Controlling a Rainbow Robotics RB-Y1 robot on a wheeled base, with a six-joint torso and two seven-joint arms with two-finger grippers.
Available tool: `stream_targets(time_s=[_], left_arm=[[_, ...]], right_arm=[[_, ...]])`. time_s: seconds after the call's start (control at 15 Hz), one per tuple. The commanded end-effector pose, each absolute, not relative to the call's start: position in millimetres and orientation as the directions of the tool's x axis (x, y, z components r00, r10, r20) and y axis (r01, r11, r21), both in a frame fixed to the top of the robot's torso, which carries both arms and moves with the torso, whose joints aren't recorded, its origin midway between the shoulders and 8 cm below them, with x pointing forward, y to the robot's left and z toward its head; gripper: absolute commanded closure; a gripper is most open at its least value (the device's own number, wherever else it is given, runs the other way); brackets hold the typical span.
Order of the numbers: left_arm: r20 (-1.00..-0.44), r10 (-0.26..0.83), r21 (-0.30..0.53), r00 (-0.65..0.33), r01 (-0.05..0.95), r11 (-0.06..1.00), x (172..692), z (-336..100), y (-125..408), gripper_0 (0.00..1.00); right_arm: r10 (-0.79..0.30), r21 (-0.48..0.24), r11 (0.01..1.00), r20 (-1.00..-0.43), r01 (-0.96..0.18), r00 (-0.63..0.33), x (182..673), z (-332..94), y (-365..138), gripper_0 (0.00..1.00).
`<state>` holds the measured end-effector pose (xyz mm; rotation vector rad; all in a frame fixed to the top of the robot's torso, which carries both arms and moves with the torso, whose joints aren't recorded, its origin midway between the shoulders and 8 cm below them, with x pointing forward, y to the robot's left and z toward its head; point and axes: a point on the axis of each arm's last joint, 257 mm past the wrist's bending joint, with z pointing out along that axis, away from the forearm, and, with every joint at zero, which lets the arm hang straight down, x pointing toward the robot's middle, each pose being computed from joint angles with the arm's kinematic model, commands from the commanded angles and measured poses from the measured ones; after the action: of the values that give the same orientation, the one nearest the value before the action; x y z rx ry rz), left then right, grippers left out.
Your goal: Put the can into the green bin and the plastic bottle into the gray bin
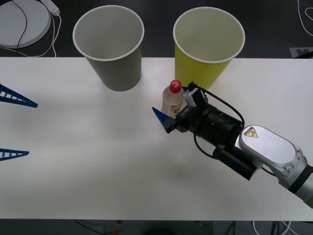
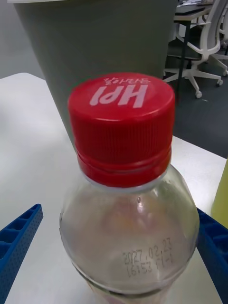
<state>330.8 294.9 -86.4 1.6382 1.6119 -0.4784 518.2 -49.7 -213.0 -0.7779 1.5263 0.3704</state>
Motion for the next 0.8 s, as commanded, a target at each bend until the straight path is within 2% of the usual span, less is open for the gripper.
stream_targets(time_s=[0.07,0.13,0.2,0.8], left_arm=[[-0.732,0.67,0.26,0.127,0.96,0.101,330.8,-86.4,294.9,0.0],[-0.732,0.67,0.26,0.127,0.96,0.101,330.8,-86.4,294.9,0.0],[-0.732,0.67,0.26,0.127,0.96,0.101,330.8,-86.4,294.9,0.0],[-0.732,0.67,0.26,0.127,0.96,0.101,330.8,-86.4,294.9,0.0]], right_arm=[[-0.248,-0.219,0.712,-0.967,-0.668,0.053,518.1,-212.7,-47.4,0.0],[-0.243,-0.213,0.712,-0.969,-0.669,0.05,517.8,-212.3,-46.0,0.47],[-0.235,-0.203,0.715,-0.971,-0.669,0.044,517.9,-211.8,-46.5,1.0],[-0.232,-0.196,0.718,-0.972,-0.668,0.035,518.1,-212.9,-48.8,1.0]])
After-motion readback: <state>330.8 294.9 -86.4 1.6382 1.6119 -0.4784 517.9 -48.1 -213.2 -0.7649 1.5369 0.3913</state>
